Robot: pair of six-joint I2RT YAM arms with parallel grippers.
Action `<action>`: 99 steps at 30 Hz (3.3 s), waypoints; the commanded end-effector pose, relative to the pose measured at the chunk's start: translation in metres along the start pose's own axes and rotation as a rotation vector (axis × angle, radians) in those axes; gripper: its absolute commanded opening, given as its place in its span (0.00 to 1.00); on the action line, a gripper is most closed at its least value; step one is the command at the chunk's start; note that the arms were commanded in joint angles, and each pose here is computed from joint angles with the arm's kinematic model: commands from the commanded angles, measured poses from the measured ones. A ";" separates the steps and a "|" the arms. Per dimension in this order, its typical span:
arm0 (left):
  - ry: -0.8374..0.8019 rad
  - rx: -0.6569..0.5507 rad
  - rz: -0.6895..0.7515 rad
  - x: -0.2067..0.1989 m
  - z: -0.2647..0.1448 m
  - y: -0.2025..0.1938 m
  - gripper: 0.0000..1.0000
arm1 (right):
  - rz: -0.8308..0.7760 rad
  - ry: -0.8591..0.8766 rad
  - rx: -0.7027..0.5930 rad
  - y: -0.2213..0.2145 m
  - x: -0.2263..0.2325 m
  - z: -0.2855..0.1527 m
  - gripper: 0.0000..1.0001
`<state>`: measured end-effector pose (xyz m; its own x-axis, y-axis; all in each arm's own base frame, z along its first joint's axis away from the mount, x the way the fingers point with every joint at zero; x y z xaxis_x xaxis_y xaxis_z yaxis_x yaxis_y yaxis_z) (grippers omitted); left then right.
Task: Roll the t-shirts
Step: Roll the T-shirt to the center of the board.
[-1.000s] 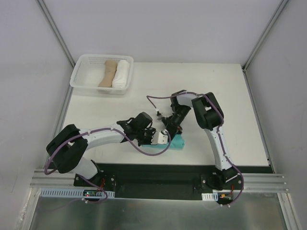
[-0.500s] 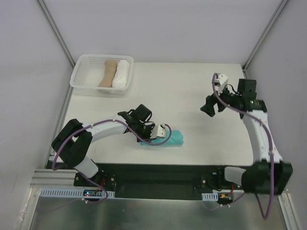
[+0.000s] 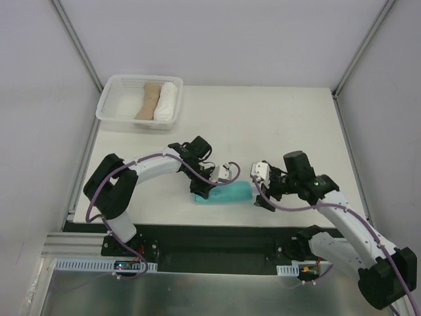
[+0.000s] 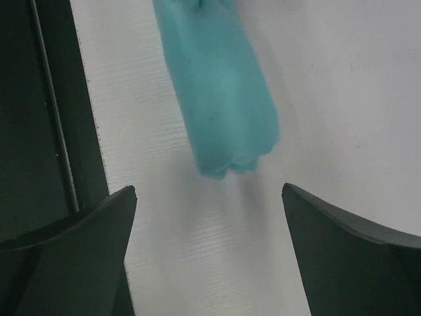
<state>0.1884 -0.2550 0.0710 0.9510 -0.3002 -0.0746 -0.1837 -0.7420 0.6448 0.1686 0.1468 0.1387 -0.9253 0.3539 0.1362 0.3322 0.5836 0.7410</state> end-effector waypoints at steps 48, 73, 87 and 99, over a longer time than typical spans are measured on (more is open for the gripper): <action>0.357 -0.089 -0.339 0.048 -0.096 -0.026 0.62 | -0.505 0.123 0.297 0.014 -0.036 0.127 0.27; 0.561 -0.371 0.085 0.019 -0.033 0.032 0.91 | -0.328 0.198 0.387 0.023 -0.053 0.125 0.26; 0.685 -0.301 0.008 -0.007 -0.072 0.030 0.91 | -0.268 0.194 0.359 0.028 -0.051 0.119 0.24; 0.617 -0.186 0.326 -0.072 -0.084 0.000 0.99 | -0.261 0.185 0.300 0.036 -0.048 0.116 0.17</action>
<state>0.1510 -0.1885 0.1704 0.8359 0.0961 0.5404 -0.4284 -0.5012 0.7518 0.2497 0.2301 0.0624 -0.9942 0.0418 0.0994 0.0850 0.8712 0.4834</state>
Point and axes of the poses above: each gripper's point midway between its finger pads, its own z axis out along the fingers, its own x axis along the line the jaws close on, y = z × x, the point moved 3 cm from there along -z, back along the fingers, and after that the axes turned 14 degrees about z, right-handed, at the moved point
